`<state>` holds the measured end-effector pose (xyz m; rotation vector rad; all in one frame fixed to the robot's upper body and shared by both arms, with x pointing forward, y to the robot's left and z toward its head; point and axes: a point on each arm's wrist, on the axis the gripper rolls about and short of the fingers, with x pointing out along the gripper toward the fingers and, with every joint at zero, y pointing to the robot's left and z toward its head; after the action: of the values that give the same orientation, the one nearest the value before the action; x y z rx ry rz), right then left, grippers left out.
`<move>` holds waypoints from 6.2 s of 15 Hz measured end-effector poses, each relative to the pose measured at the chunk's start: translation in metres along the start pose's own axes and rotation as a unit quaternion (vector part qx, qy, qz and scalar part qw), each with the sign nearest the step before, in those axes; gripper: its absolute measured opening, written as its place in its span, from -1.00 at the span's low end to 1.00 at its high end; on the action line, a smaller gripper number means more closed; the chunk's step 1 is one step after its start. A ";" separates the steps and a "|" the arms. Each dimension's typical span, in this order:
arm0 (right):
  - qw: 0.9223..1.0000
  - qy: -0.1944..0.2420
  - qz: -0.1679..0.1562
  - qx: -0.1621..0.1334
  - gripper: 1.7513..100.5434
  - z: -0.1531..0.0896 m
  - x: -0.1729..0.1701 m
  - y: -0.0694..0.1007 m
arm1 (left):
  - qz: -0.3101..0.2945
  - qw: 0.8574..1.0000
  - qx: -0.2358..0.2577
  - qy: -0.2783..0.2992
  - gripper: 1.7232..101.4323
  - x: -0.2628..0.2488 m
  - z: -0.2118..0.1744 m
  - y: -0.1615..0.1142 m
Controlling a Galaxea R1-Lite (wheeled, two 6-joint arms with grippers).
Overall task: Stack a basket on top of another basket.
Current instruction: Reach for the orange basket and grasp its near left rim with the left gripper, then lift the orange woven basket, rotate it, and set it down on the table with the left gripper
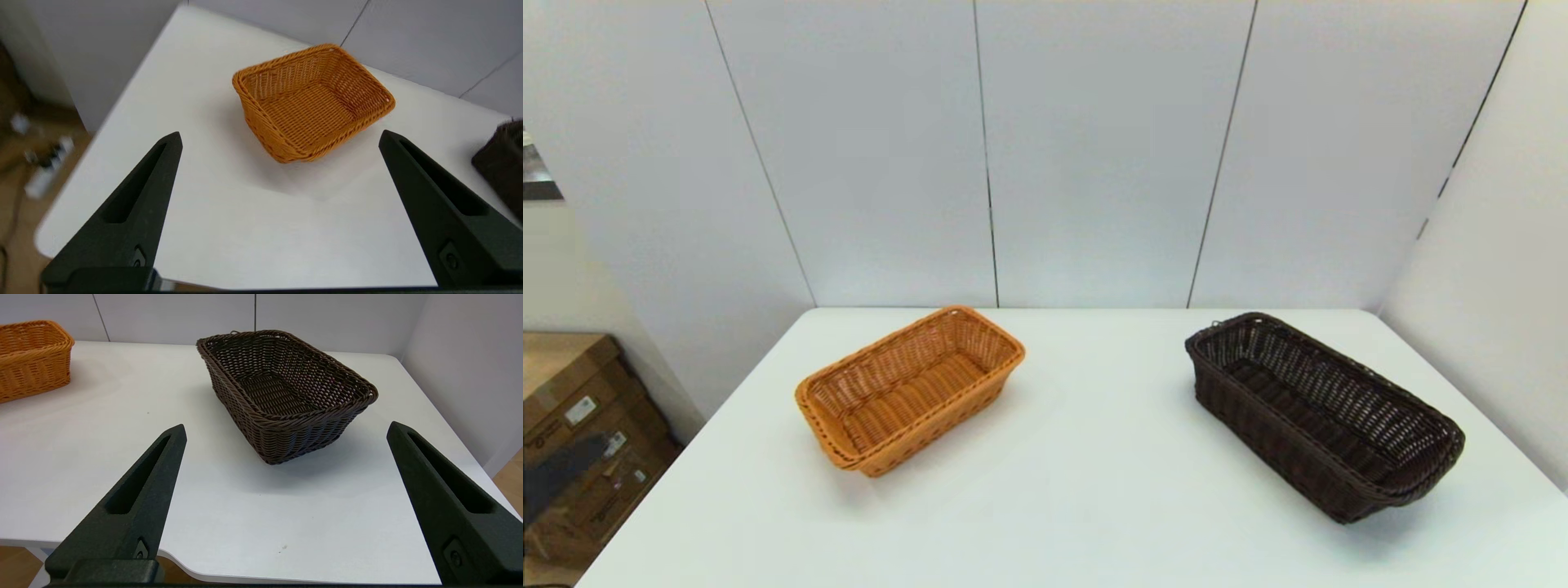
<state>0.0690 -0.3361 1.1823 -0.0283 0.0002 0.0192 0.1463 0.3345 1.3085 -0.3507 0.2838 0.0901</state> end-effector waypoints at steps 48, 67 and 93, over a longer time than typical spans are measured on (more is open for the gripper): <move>1.000 0.000 0.001 -0.001 0.94 0.000 0.000 0.000 | 0.168 0.868 -0.256 0.392 -0.74 0.292 -0.052 -0.039; 1.000 0.000 0.001 -0.004 0.94 0.000 0.000 0.000 | -0.051 0.898 -0.048 0.434 -0.74 0.281 -0.056 -0.120; 1.000 0.000 0.002 -0.004 0.94 0.000 0.000 0.000 | -0.110 0.853 0.034 0.509 -0.74 0.304 -0.112 -0.142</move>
<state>0.0690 -0.3360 1.1823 -0.0364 0.0000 0.0226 0.4275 0.1736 1.1665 -0.3331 1.2973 -0.3522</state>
